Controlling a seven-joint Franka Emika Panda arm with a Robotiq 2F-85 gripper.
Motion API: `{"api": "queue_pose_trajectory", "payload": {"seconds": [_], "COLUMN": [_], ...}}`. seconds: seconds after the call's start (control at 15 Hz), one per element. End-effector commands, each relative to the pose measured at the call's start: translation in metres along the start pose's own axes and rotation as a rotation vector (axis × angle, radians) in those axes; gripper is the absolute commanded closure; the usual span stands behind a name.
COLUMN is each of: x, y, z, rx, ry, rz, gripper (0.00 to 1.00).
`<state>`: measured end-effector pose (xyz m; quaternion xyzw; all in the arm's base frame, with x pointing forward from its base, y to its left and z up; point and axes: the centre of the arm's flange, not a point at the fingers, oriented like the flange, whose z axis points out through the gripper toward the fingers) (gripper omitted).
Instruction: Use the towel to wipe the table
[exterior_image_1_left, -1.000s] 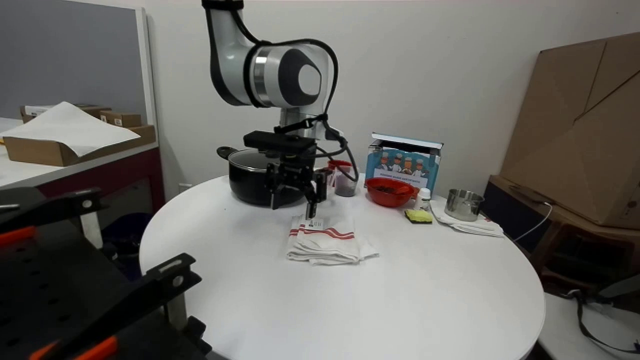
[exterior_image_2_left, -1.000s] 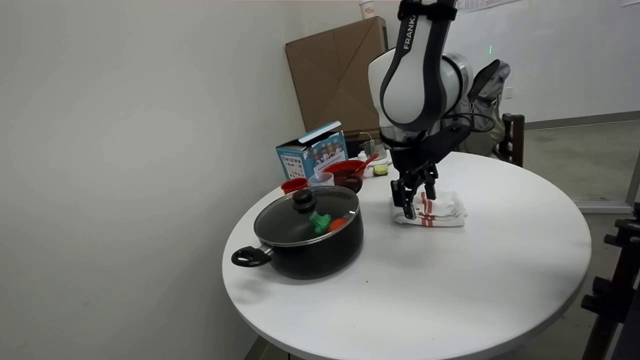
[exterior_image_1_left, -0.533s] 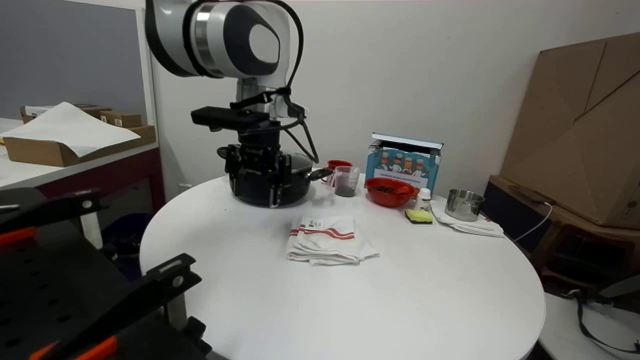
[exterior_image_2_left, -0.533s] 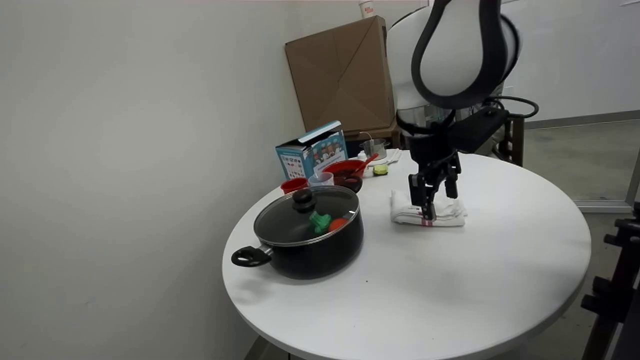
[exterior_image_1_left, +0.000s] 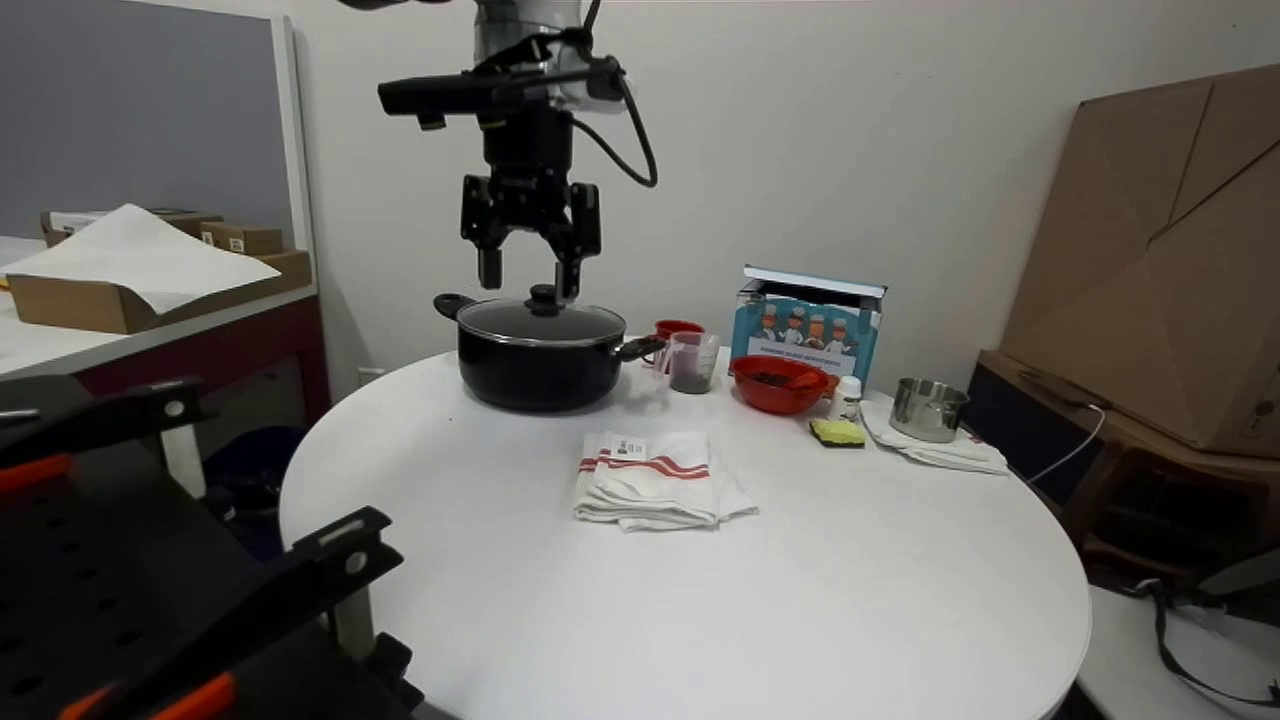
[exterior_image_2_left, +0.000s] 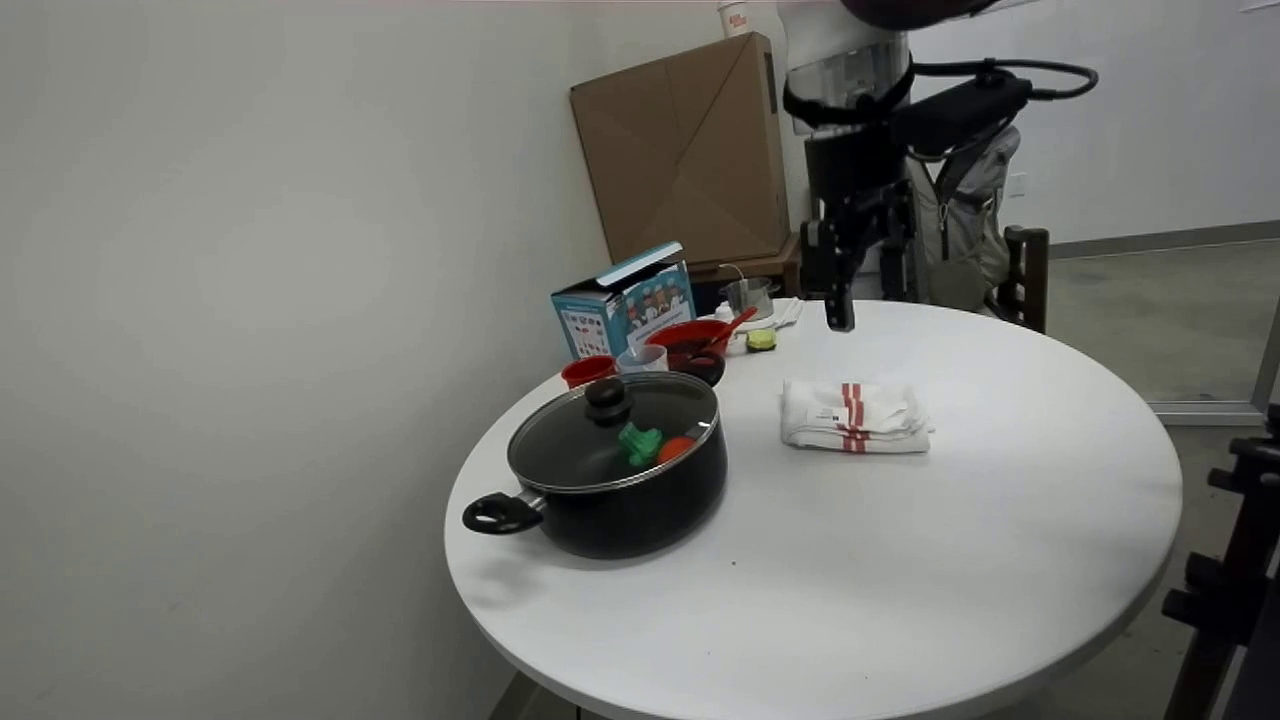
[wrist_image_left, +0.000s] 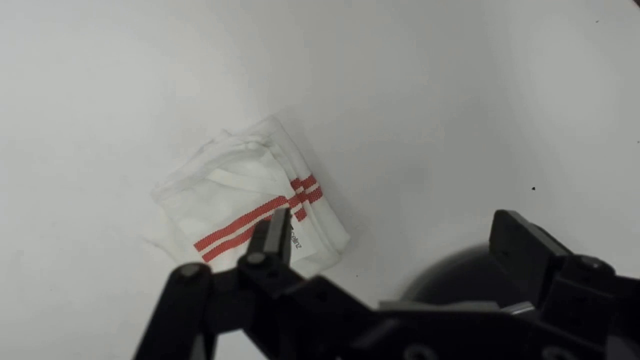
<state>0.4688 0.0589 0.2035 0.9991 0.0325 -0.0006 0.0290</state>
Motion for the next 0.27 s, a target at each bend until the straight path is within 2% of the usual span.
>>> {"api": "queue_pose_trajectory", "payload": {"seconds": [0.0,0.2], "x": [0.0005,-0.0003], "y": [0.0007,0.0009], "z": [-0.0079,-0.0127], "rx": [0.000,0.000], "ry": [0.002,0.003], "rz": [0.001,0.002], "gripper": [0.00,0.00]}}
